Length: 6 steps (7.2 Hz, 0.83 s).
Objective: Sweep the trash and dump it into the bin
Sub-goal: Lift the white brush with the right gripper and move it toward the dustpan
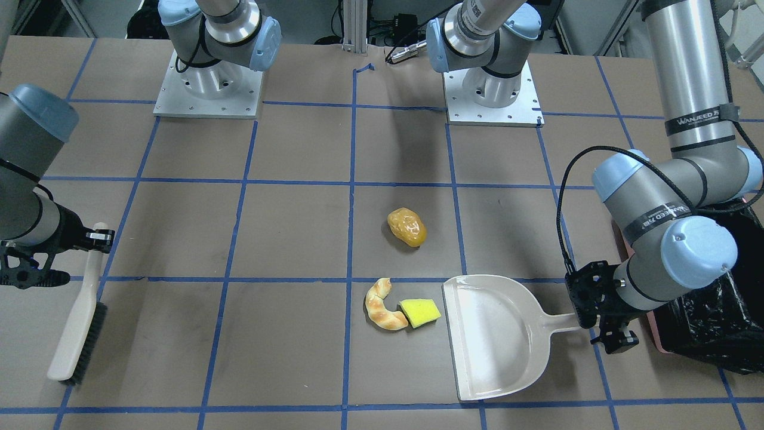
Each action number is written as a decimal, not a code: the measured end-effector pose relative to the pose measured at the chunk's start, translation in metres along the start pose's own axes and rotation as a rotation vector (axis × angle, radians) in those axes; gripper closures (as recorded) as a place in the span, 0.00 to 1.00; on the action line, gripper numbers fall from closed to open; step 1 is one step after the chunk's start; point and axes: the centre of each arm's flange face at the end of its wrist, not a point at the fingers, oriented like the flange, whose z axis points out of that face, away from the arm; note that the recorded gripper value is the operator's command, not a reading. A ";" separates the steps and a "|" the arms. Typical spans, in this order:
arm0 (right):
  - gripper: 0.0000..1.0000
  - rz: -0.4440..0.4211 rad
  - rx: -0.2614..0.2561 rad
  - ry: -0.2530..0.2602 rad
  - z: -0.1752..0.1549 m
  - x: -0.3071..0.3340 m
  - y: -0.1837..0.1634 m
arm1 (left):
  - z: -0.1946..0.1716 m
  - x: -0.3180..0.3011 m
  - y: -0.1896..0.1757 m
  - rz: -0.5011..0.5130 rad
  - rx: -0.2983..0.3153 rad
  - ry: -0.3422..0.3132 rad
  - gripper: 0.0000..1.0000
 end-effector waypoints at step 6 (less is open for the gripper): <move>1.00 0.110 0.032 0.129 -0.059 -0.281 0.031 | -0.004 0.006 -0.004 -0.019 0.022 -0.051 0.95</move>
